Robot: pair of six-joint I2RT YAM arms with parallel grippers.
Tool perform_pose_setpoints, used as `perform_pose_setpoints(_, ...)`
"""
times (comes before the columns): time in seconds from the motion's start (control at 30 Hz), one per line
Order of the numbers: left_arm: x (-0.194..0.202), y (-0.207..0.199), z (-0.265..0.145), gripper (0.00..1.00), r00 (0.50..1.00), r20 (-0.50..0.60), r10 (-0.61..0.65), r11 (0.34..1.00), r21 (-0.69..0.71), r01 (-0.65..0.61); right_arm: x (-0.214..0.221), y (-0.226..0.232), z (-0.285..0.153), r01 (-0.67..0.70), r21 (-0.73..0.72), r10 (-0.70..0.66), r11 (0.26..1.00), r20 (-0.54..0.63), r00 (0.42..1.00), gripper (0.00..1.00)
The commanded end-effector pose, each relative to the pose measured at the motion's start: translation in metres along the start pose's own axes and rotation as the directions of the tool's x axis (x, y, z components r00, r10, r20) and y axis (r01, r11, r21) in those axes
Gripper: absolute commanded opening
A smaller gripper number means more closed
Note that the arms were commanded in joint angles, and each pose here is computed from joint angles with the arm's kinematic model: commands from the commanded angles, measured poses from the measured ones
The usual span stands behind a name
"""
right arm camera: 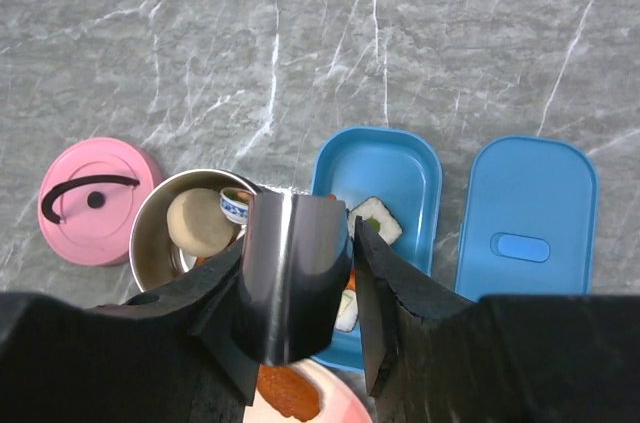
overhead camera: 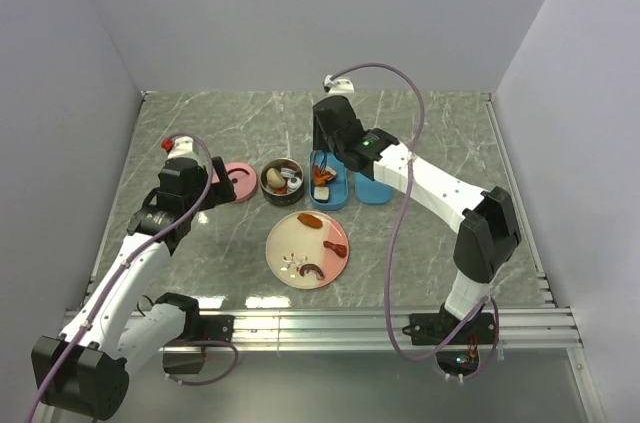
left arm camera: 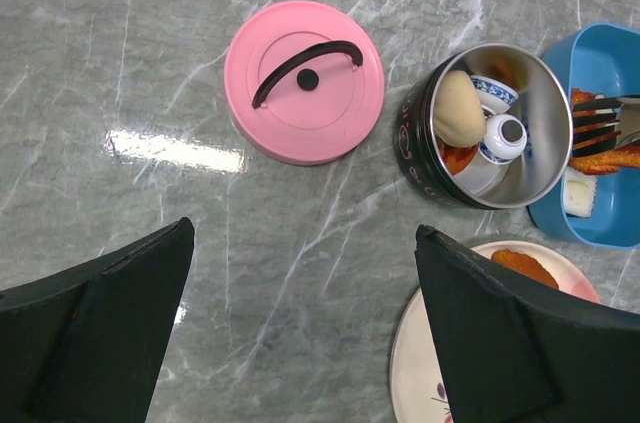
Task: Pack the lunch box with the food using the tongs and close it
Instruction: Place the food into the lunch box
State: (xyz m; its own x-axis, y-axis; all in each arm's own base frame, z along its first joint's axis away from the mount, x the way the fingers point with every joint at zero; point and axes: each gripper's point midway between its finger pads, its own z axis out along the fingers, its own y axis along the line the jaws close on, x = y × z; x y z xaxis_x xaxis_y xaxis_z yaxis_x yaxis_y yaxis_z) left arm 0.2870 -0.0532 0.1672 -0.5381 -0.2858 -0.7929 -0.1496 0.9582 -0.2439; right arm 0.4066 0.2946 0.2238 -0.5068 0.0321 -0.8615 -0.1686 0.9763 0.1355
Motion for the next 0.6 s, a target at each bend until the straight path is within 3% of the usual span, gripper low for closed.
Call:
perform_pose_setpoints(0.0, -0.014, -0.006, -0.002, 0.99, 0.999, 0.049, 0.005, 1.000, 0.023, -0.006, -0.027, -0.005, -0.016, -0.057, -0.002, 0.057, 0.998, 0.077, 0.995, 0.45)
perform_pose_setpoints(0.3, -0.014, -0.006, -0.003, 0.99, 0.999, 0.051, 0.003, 1.000, 0.026, -0.004, -0.064, -0.022, -0.047, -0.061, 0.031, 0.054, 0.998, 0.184, 0.981, 0.46)
perform_pose_setpoints(0.57, -0.013, -0.008, -0.003, 0.99, 0.999, 0.048, -0.002, 0.999, 0.035, 0.000, -0.074, -0.029, -0.065, -0.066, 0.029, 0.059, 0.997, 0.211, 0.976, 0.46)
